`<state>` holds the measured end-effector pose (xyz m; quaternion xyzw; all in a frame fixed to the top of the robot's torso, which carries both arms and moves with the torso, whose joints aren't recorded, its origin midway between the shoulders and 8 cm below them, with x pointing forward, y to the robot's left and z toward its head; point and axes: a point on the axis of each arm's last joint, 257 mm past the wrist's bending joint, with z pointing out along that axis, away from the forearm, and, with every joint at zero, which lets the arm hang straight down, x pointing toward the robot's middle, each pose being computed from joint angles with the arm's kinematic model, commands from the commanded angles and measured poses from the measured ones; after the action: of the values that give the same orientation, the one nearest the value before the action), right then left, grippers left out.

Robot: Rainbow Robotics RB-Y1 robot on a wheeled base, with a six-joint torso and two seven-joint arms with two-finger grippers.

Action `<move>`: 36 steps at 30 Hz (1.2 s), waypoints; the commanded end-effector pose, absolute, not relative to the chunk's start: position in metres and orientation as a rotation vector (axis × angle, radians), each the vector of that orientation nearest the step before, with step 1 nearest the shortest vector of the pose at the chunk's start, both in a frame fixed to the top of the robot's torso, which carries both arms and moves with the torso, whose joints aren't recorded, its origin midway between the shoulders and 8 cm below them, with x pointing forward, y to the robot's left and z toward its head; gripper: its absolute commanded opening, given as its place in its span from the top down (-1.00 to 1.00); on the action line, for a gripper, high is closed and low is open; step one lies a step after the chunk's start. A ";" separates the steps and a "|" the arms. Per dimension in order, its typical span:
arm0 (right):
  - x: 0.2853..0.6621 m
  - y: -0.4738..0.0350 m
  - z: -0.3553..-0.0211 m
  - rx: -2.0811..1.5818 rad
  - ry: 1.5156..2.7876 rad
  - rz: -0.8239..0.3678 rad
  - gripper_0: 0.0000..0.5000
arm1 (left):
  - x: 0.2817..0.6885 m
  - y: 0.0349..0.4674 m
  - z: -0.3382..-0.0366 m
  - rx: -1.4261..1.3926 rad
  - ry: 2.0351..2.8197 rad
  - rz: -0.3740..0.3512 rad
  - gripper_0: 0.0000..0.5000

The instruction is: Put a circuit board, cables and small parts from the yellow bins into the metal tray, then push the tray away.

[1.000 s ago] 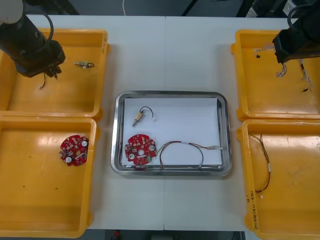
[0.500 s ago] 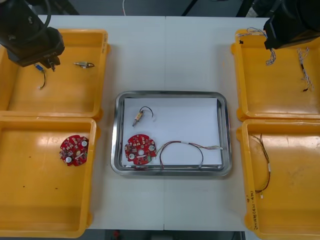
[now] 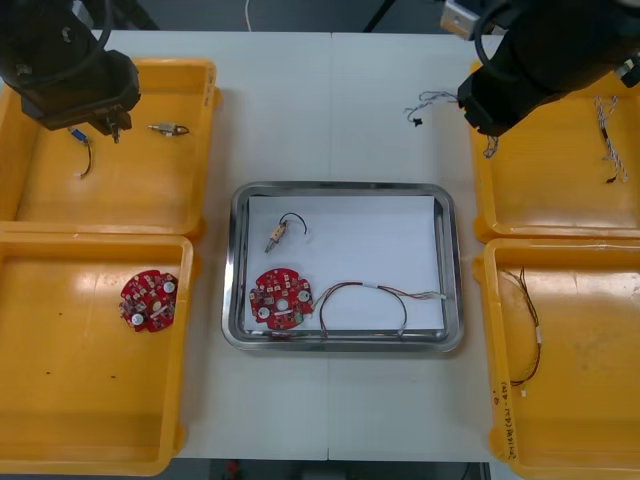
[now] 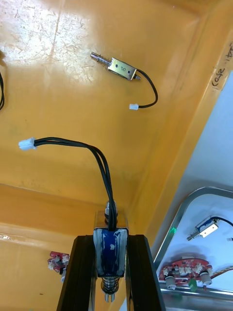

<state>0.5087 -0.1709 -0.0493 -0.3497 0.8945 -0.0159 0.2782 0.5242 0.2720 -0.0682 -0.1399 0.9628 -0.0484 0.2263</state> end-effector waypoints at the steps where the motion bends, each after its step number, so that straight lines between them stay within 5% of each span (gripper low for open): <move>1: 0.497 -0.164 -0.056 -1.001 2.408 -0.058 1.00 | 0.522 0.269 -0.045 -0.231 2.626 -0.111 1.00; 7: 0.478 -0.146 -0.078 -1.154 2.421 -0.024 1.00 | 0.522 0.260 -0.046 -0.201 2.623 -0.122 1.00; 24: 0.465 -0.125 -0.122 -1.708 2.182 -0.269 1.00 | 0.522 0.257 -0.046 -0.197 2.621 -0.123 1.00; 36: 0.475 -0.091 -0.162 -1.816 2.070 -0.298 1.00 | 0.523 0.259 -0.046 -0.206 2.618 -0.117 1.00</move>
<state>0.4781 -0.1029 -0.1463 -0.6370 0.7397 -0.1045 0.1898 0.5212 0.2668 -0.0638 -0.1173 0.9645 -0.0430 0.2325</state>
